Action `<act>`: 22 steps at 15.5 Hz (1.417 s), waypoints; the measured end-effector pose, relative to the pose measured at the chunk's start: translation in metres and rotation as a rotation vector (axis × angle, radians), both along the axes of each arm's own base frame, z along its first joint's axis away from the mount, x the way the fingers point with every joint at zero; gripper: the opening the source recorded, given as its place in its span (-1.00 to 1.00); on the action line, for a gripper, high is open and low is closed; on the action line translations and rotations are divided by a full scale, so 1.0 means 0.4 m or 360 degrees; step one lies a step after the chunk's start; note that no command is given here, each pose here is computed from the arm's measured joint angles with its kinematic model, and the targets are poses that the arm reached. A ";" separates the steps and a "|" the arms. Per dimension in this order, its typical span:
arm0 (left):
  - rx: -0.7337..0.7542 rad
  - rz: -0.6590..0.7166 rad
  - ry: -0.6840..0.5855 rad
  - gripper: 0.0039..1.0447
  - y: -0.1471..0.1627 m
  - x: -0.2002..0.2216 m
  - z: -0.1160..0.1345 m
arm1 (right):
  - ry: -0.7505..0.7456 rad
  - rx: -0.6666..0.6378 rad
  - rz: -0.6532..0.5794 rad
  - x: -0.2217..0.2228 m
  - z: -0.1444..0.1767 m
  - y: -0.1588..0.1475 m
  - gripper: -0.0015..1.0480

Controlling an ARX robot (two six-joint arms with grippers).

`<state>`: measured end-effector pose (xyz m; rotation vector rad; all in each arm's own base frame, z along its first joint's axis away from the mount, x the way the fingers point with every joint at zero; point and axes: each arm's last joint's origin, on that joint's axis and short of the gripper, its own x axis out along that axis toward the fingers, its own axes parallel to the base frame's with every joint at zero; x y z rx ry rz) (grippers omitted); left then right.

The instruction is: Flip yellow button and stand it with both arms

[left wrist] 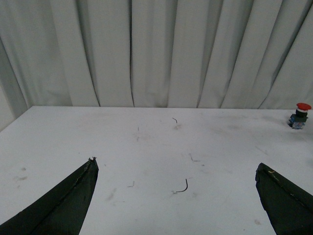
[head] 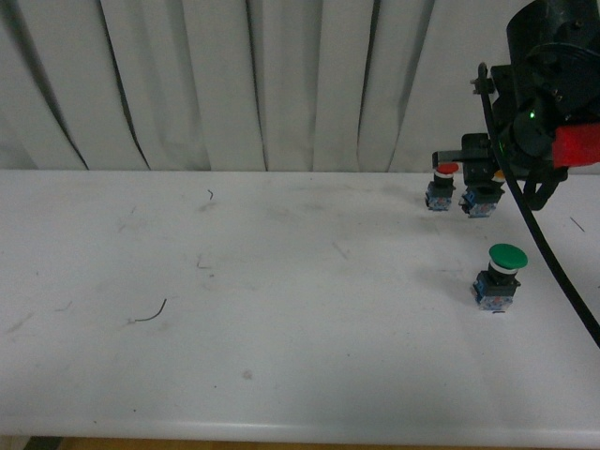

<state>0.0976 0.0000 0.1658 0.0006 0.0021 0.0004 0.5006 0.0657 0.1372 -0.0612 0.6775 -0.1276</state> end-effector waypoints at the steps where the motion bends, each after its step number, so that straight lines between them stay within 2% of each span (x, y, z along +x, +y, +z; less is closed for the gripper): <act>1: 0.0000 0.0001 0.0000 0.88 0.000 0.000 0.000 | 0.0012 0.0003 -0.0003 0.004 -0.004 0.001 -0.31; 7: 0.0000 0.0000 0.0000 0.88 0.000 0.000 0.000 | 0.0104 0.0018 -0.0016 0.016 -0.065 0.010 -0.31; 18: 0.0000 0.0001 0.0000 0.88 0.000 0.000 0.000 | 0.0161 0.0004 -0.0026 0.029 -0.106 0.028 -0.31; 19: 0.0000 0.0000 0.0000 0.88 0.000 0.000 0.000 | 0.0161 0.0001 -0.0027 0.029 -0.106 0.028 -0.25; 22: 0.0000 0.0000 0.0000 0.88 0.000 0.000 0.000 | 0.0156 0.0004 -0.0032 0.030 -0.104 0.028 0.46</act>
